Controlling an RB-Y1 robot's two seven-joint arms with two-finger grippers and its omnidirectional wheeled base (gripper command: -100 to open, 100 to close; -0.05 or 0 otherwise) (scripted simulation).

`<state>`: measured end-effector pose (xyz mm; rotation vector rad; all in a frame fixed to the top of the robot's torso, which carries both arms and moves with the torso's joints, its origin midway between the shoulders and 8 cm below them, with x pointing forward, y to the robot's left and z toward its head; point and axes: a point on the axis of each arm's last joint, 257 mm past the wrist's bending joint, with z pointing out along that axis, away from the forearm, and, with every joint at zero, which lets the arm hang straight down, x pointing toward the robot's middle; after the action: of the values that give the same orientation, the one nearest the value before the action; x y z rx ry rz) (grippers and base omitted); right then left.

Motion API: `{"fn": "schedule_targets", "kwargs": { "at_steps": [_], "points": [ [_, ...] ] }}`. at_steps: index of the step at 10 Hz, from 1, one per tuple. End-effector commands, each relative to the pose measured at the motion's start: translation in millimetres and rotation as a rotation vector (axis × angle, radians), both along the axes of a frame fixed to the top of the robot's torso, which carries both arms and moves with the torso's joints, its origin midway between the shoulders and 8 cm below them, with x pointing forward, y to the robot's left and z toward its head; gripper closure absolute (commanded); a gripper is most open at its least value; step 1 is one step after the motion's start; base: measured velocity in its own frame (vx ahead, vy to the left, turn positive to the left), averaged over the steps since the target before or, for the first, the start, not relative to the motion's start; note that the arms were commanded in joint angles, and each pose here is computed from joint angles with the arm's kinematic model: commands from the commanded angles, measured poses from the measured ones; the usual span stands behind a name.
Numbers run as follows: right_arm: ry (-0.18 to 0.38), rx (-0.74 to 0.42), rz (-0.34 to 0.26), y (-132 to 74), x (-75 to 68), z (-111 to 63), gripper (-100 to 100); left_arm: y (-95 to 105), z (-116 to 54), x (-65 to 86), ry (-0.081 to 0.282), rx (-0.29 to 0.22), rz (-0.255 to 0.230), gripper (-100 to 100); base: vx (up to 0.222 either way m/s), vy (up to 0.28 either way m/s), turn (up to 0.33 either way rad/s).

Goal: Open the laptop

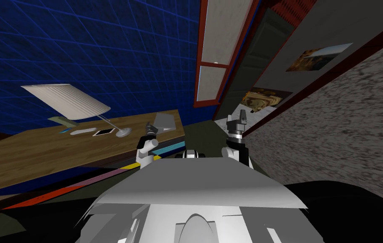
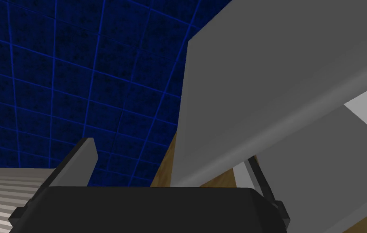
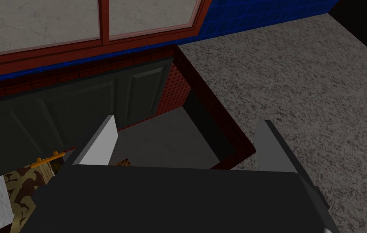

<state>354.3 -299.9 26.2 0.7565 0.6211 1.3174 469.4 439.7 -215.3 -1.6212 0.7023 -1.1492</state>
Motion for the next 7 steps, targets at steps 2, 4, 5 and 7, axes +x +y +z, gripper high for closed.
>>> {"fn": "schedule_targets", "kwargs": {
  "at_steps": [2,4,5,7],
  "points": [
    [0.000,0.000,0.000,0,0.0,0.0,0,6.9,19.9,-6.9,0.003,0.000,-0.005,-100,0.033,-0.033,0.003],
    [0.000,0.000,0.000,0,0.0,0.0,0,9.6,30.8,-11.1,0.004,0.001,-0.007,-100,0.020,-0.019,0.008],
    [0.000,0.000,0.000,0,0.0,0.0,0,10.8,36.2,-13.4,0.004,0.002,-0.008,-100,0.018,-0.015,0.010],
    [0.000,0.000,0.000,0,0.0,0.0,0,10.8,35.4,-14.6,0.007,0.001,-0.008,-100,0.014,-0.010,0.008]
  ]
}}
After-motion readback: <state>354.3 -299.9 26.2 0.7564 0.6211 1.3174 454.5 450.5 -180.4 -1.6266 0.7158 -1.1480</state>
